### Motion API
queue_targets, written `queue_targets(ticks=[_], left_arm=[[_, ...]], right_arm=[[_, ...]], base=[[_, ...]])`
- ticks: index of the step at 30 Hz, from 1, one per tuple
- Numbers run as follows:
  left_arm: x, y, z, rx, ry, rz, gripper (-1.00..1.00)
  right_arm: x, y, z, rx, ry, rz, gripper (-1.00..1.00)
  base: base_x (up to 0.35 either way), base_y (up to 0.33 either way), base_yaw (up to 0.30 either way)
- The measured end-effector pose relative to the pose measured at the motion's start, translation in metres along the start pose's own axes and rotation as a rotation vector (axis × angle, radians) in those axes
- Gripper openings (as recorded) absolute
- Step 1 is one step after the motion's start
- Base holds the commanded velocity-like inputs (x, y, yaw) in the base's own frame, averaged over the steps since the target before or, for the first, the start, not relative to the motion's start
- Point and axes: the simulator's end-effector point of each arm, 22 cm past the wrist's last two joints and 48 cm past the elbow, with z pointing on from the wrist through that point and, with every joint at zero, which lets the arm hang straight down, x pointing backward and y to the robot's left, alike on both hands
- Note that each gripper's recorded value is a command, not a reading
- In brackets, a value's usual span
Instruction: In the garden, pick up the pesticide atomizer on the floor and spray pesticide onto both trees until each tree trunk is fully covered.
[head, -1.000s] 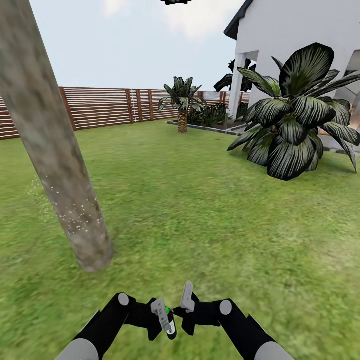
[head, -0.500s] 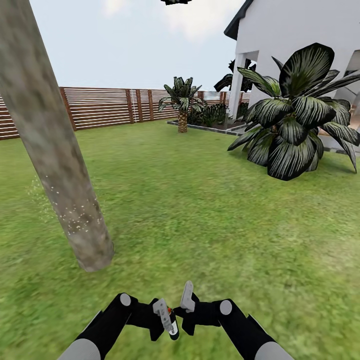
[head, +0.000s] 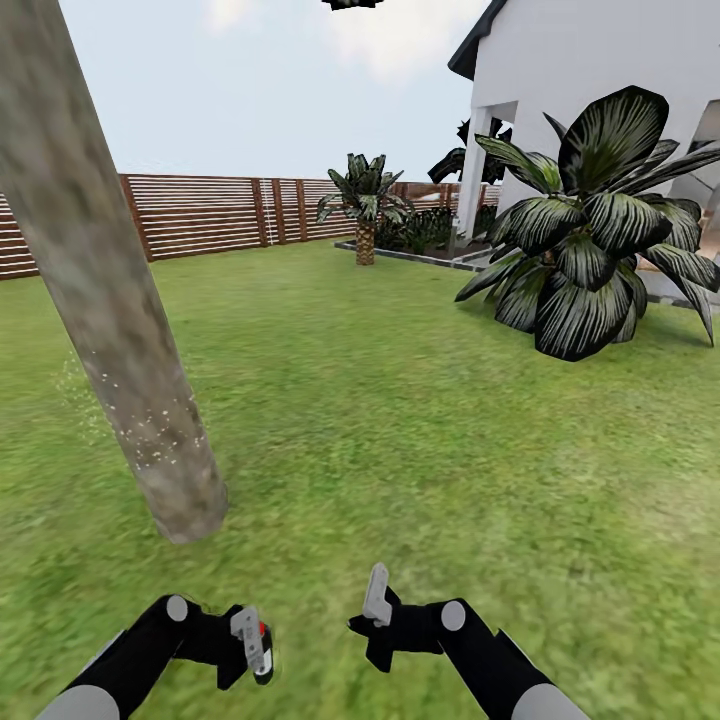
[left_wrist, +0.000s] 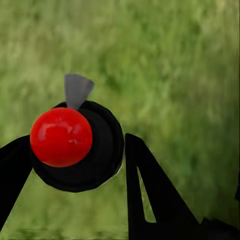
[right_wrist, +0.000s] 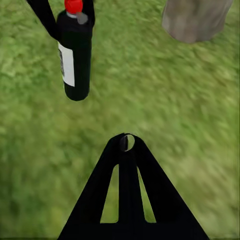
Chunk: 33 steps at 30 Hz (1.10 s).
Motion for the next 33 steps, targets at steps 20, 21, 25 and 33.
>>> queue_targets(ticks=[20, 21, 25, 33], left_arm=[[0.184, 0.085, -0.083, -0.856, -0.260, -0.822, -1.00], [0.197, 0.076, -0.086, -0.905, -0.265, -0.862, -1.00], [0.209, 0.051, -0.074, -0.963, -0.262, -0.922, -1.00], [0.226, 0.045, -0.086, -1.012, -0.255, -0.947, -1.00]], right_arm=[[0.231, -0.100, -0.163, 1.036, 0.161, 0.491, 1.00], [0.240, -0.100, -0.181, 1.100, 0.128, 0.529, 1.00], [0.259, -0.084, -0.203, 1.166, 0.105, 0.571, 1.00], [0.245, -0.070, -0.177, 1.148, 0.075, 0.611, 1.00]], base=[[0.000, 0.000, 0.000], [0.000, 0.000, 0.000], [0.000, 0.000, 0.000], [0.000, 0.000, 0.042]])
